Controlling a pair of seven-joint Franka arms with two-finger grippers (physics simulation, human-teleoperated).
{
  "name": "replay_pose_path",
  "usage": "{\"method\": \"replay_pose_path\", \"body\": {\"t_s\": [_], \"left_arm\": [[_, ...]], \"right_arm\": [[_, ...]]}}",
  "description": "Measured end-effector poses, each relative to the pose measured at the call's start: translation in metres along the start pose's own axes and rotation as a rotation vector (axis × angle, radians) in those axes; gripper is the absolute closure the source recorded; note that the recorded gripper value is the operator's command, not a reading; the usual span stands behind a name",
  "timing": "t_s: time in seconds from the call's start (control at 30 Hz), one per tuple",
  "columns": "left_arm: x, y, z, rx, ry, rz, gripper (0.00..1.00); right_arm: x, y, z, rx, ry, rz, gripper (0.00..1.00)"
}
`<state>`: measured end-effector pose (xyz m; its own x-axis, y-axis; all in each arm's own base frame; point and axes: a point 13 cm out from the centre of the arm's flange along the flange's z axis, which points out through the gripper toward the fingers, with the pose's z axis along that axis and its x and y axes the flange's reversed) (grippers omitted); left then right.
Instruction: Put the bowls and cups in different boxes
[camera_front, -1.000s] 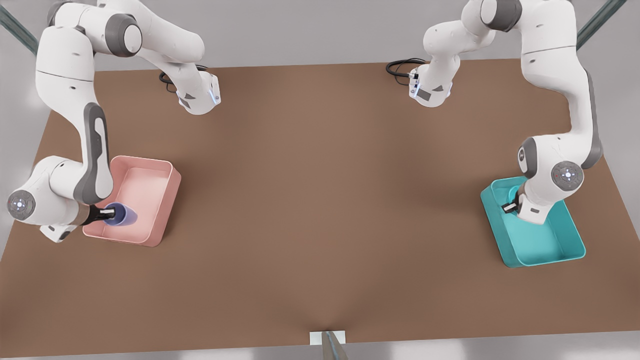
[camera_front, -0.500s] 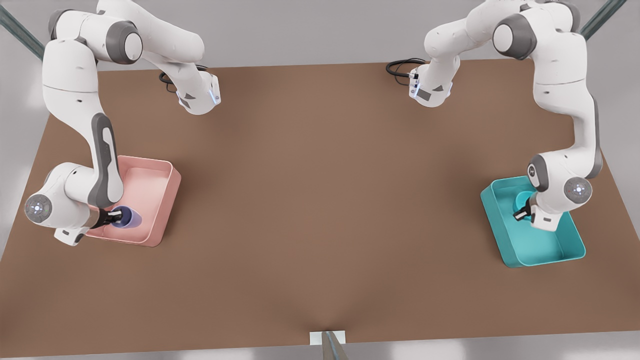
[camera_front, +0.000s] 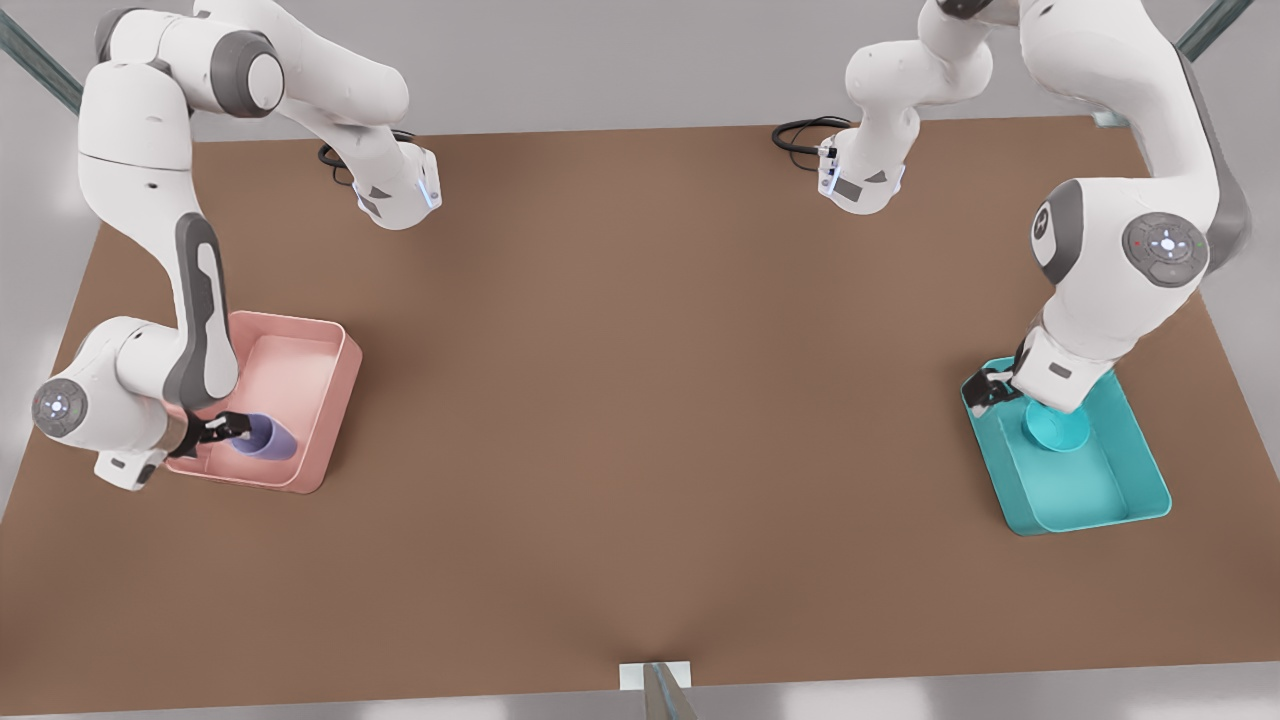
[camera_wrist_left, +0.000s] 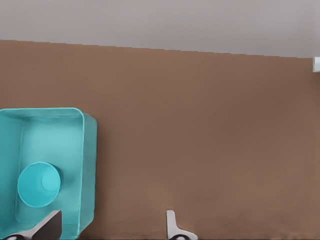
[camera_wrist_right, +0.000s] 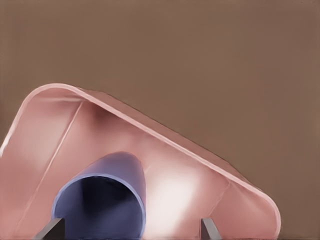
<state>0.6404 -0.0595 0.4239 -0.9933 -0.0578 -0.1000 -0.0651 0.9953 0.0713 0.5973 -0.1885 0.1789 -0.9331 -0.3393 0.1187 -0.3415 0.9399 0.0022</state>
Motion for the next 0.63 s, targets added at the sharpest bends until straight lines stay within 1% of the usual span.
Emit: {"method": "replay_pose_path", "body": {"t_s": [0.07,0.17,0.23,0.27,0.33,0.4,0.5,0.57,0.63], "left_arm": [[0.021,-0.026,-0.005,0.001,0.071,0.074,0.0],[0.042,-0.022,-0.004,-0.008,0.157,0.112,0.0],[0.051,-0.018,-0.002,-0.012,0.199,0.131,0.0],[0.055,-0.017,-0.002,-0.014,0.216,0.141,0.0],[0.062,-0.016,-0.001,-0.016,0.242,0.16,0.0],[0.066,-0.015,0.002,-0.017,0.264,0.177,0.0],[0.07,-0.013,0.004,-0.016,0.285,0.198,0.0],[0.072,-0.012,0.004,-0.016,0.294,0.21,0.0],[0.074,-0.012,0.004,-0.015,0.3,0.221,0.0]], "right_arm": [[-0.018,0.0,-0.044,0.013,-0.05,-0.011,0.0],[-0.063,0.033,-0.115,-0.01,-0.108,-0.048,0.0],[-0.094,0.09,-0.142,-0.042,-0.088,-0.09,0.0],[-0.101,0.116,-0.149,-0.05,-0.065,-0.103,0.0],[-0.106,0.136,-0.176,-0.045,-0.052,-0.088,0.0],[-0.096,0.145,-0.209,-0.025,-0.042,-0.062,0.0],[-0.038,0.141,-0.264,-0.025,-0.046,0.025,0.0],[-0.007,0.136,-0.267,-0.043,-0.015,0.086,0.0],[0.009,0.136,-0.266,-0.054,0.011,0.129,0.0]]}}
